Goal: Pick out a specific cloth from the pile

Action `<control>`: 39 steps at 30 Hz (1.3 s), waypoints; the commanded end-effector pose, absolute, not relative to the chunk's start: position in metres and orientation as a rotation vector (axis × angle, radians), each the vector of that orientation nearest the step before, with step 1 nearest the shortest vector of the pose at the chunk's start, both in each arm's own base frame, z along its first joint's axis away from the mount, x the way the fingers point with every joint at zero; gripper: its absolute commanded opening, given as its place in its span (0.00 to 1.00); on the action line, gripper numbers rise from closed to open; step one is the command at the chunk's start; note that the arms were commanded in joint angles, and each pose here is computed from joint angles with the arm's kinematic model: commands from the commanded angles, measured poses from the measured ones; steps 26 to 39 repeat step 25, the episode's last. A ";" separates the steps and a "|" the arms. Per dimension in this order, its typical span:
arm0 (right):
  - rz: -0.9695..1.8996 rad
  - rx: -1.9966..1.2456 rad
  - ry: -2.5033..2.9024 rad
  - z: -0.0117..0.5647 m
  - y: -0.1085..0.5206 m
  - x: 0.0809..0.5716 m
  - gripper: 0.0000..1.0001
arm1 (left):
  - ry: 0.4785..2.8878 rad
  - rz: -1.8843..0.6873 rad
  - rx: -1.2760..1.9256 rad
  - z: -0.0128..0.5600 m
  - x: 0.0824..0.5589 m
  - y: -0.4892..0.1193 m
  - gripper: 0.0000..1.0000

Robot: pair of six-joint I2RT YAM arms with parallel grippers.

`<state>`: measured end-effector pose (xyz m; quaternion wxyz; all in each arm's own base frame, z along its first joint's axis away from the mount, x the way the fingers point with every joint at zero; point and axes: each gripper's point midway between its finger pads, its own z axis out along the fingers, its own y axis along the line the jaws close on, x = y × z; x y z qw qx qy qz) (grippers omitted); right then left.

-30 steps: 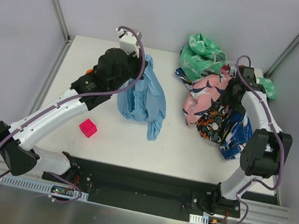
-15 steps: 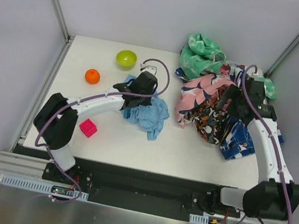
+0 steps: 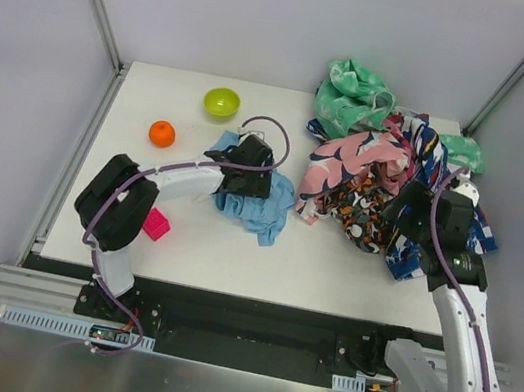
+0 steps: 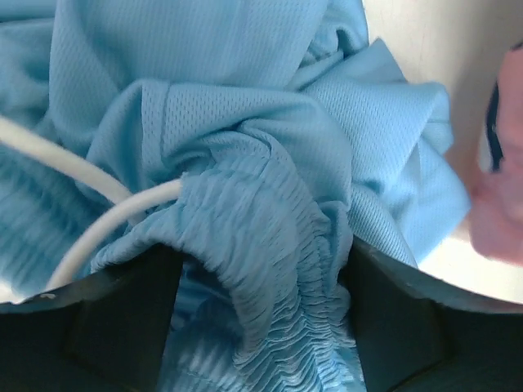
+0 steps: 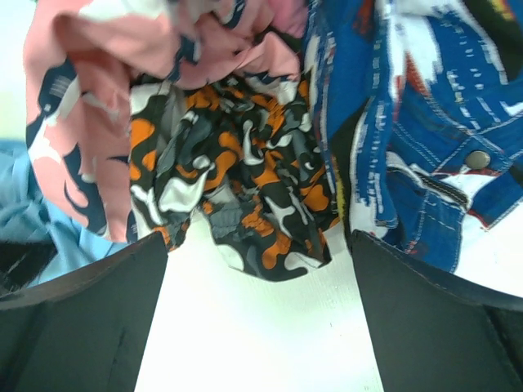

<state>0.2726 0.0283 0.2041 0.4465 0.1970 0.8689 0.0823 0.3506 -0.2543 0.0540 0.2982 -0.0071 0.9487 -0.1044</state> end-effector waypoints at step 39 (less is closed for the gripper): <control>0.160 0.531 1.961 0.220 0.009 0.255 0.96 | 2.042 -0.317 -0.247 0.221 0.234 -0.111 0.99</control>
